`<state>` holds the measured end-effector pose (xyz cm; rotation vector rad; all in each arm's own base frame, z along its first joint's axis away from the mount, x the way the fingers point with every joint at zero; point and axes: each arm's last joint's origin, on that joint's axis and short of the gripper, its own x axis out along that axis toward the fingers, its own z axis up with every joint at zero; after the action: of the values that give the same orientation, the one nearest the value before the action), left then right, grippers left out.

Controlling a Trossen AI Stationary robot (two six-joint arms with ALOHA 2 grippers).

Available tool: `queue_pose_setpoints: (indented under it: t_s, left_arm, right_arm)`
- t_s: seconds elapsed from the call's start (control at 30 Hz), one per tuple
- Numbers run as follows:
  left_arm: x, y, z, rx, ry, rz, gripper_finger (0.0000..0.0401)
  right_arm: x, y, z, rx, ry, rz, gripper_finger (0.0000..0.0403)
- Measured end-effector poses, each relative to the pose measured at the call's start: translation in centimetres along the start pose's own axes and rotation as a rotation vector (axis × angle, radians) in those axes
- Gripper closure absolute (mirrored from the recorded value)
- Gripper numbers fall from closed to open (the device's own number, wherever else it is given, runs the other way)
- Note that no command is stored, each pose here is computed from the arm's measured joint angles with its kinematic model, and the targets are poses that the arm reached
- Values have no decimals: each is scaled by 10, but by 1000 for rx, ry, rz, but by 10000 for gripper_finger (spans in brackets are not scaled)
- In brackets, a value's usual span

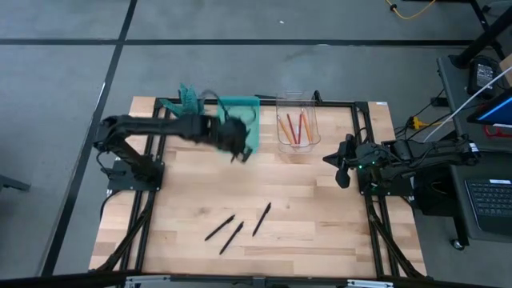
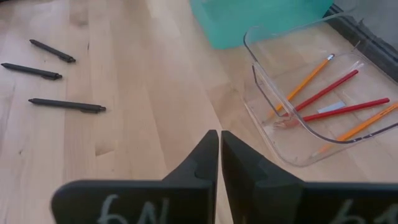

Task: Sort pens & pencils
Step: Put the black pen into the green bin

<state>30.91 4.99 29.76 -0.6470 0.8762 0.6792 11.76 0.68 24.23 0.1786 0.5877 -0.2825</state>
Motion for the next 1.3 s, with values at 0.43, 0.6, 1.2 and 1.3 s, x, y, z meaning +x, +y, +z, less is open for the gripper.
queue_pose_setpoints:
  t_s: [0.43, 0.6, 1.2, 1.3]
  left_arm:
    - [24, 101, 75, -218, -15, 110, 385]
    - [51, 101, 73, -221, 64, 129, 385]
    - [124, 115, 76, -272, 135, 160, 385]
    - [128, 118, 76, -286, 141, 167, 385]
  right_arm:
    - [0, 0, 0, 0, -1, 0, 382]
    - [0, 0, 0, 1, -2, 0, 382]
    - [0, 0, 0, -1, -1, 0, 382]
    - [0, 0, 0, -1, -1, 0, 382]
